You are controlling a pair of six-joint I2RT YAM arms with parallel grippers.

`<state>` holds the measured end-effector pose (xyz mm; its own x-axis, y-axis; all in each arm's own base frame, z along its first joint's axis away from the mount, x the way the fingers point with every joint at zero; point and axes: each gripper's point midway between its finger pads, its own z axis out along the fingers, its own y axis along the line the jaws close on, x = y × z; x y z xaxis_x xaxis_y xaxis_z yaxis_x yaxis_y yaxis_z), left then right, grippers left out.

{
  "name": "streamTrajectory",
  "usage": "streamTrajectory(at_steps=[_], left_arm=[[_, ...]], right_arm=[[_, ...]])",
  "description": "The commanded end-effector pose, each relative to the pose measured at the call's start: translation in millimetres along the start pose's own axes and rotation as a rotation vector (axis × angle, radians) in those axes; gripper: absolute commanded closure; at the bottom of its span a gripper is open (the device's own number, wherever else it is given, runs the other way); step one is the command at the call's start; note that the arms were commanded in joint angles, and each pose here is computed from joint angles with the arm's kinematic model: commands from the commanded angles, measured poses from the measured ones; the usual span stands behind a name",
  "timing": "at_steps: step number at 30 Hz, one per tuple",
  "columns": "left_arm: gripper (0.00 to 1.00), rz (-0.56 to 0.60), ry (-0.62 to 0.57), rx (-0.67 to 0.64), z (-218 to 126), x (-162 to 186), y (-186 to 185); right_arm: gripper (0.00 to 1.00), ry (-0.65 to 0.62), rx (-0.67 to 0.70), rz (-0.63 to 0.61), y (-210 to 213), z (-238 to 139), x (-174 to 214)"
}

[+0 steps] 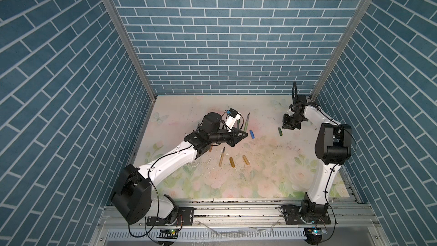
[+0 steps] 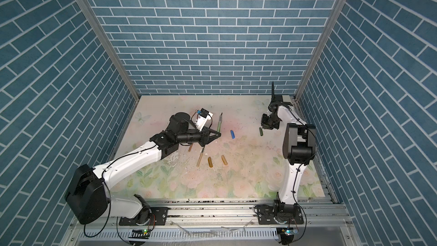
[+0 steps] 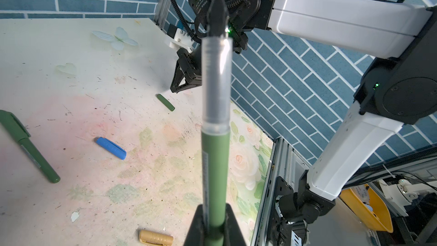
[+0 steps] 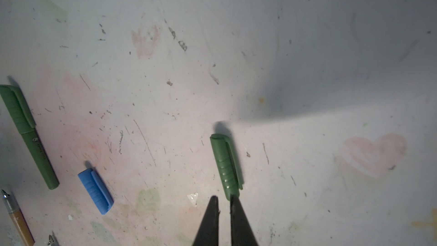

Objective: Insert the pens into the pen caps
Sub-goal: 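Lower the right gripper and grasp the green cap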

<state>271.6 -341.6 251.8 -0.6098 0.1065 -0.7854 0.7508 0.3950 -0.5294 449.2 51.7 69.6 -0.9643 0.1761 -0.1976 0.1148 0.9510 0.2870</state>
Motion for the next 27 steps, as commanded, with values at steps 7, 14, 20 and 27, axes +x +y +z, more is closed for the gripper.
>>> streamTrajectory(at_steps=[7, 14, 20, 27], left_arm=[[1.0, 0.043, 0.033, 0.067, 12.9, 3.0, -18.5], [1.0, 0.042, 0.046, 0.072, 16.2, 6.3, -19.7], [1.0, 0.044, 0.052, 0.076, 17.4, 7.9, -21.6], [1.0, 0.05, 0.059, 0.081, 19.4, 10.5, -24.4]], right_arm=[[0.84, 0.058, -0.056, -0.036, 3.9, 14.7, 1.2], [0.83, 0.089, -0.033, -0.022, -3.0, 25.8, 4.6], [0.82, 0.107, -0.029, -0.013, -6.6, 33.1, 10.8], [0.82, 0.121, -0.032, 0.001, -7.9, 39.8, 14.2]])
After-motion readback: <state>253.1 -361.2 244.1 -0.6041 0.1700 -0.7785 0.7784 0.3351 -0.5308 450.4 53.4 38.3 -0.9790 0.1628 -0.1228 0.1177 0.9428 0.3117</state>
